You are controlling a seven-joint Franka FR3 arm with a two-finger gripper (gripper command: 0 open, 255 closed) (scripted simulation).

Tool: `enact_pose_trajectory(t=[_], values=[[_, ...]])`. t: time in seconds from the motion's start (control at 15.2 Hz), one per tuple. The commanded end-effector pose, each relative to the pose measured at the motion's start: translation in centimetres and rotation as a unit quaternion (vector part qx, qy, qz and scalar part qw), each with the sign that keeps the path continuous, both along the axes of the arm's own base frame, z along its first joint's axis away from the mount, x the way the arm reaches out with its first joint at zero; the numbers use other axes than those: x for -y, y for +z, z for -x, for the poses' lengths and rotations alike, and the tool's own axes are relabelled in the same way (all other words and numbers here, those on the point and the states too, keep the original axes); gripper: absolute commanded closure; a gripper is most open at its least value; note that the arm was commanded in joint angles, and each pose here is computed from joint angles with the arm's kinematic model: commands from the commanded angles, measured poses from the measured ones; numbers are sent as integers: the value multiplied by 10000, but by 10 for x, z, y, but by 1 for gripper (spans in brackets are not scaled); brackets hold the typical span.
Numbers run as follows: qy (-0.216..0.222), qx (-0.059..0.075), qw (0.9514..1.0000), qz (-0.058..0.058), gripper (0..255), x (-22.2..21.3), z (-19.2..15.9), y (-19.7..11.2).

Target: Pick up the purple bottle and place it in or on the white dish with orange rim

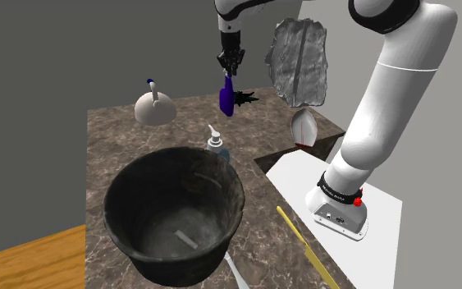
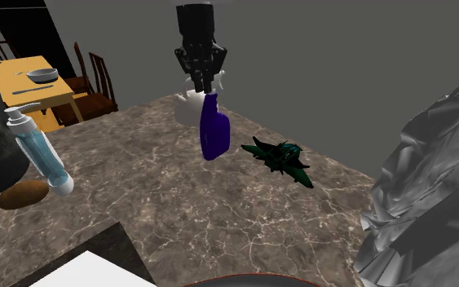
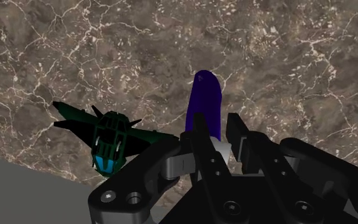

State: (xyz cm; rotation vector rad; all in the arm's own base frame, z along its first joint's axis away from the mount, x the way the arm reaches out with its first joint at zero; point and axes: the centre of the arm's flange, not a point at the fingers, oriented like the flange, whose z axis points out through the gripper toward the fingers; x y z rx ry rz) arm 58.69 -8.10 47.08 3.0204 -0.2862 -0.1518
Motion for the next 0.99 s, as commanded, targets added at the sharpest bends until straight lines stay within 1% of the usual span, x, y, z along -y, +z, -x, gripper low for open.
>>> enact_pose_trajectory(t=[0.0,0.79,0.92], values=[[-1,0,10000,0,255,-1,0,12],[-1,0,10000,0,255,-1,0,74],[-1,0,10000,0,255,13,21,81]])
